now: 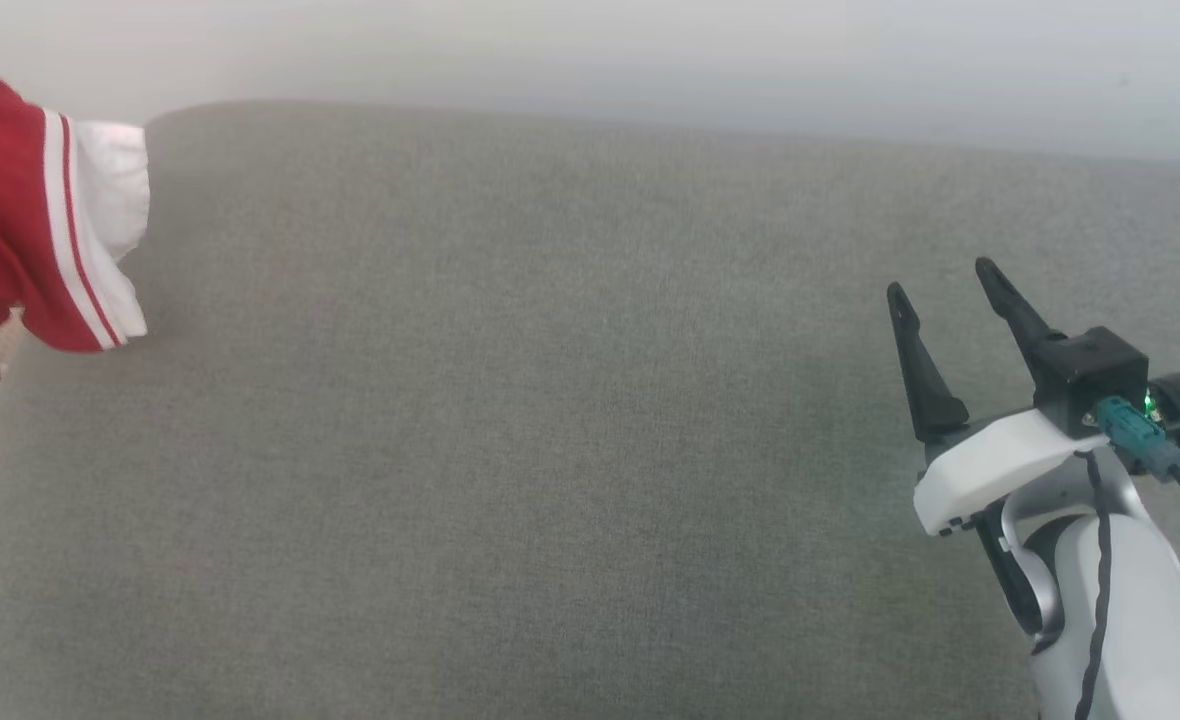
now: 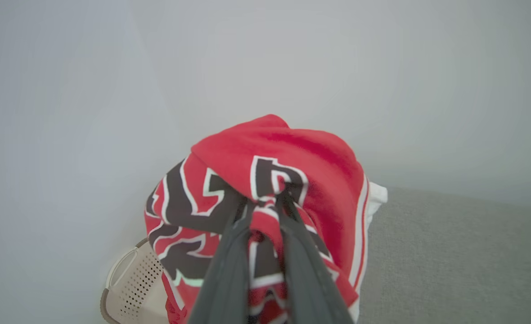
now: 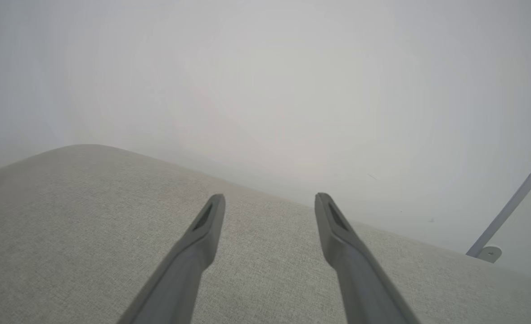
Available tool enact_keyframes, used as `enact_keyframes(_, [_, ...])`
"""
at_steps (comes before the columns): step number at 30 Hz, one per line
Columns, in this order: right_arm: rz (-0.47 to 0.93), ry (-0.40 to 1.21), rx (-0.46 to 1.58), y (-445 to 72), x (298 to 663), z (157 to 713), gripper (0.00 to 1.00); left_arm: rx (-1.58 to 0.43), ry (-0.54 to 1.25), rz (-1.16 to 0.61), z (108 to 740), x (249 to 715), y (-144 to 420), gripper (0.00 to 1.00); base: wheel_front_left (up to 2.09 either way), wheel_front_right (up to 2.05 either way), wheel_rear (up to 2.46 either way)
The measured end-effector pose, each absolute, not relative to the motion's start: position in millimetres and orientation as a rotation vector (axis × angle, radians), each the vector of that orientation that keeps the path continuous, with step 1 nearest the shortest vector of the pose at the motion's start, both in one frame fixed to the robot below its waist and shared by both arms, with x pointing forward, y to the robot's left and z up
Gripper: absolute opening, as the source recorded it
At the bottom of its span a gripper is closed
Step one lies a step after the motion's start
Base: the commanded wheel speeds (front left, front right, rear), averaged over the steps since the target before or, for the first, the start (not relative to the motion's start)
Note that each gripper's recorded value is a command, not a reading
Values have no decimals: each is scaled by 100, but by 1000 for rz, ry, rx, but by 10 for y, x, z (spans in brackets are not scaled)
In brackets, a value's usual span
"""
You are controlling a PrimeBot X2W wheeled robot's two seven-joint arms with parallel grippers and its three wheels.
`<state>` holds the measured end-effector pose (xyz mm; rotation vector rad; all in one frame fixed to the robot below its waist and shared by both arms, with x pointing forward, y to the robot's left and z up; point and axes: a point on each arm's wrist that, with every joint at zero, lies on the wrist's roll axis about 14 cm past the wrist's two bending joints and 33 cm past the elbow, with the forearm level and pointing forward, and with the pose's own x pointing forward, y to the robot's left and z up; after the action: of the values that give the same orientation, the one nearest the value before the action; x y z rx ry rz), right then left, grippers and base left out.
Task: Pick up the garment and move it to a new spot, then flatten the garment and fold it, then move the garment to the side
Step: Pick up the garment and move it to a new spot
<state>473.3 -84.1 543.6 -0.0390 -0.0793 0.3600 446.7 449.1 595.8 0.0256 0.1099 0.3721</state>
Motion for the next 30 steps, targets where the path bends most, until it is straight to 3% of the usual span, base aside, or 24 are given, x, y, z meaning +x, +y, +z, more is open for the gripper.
enact_keyframes(8, [325, -128, -25, -932, 4599, 5620, 100, 97, -26, 271, 6681, 4460, 4291, 0, 0, 0, 0])
enact_keyframes(13, [266, -152, -21, -1150, 4539, 5687, 100, 109, -88, 137, 6992, 4585, 3869, 0, 0, 0, 0])
enact_keyframes(30, [-26, -183, -68, -2270, 4276, 5778, 100, 122, -52, -232, 7008, 4846, 2146, 0, 0, 0, 0])
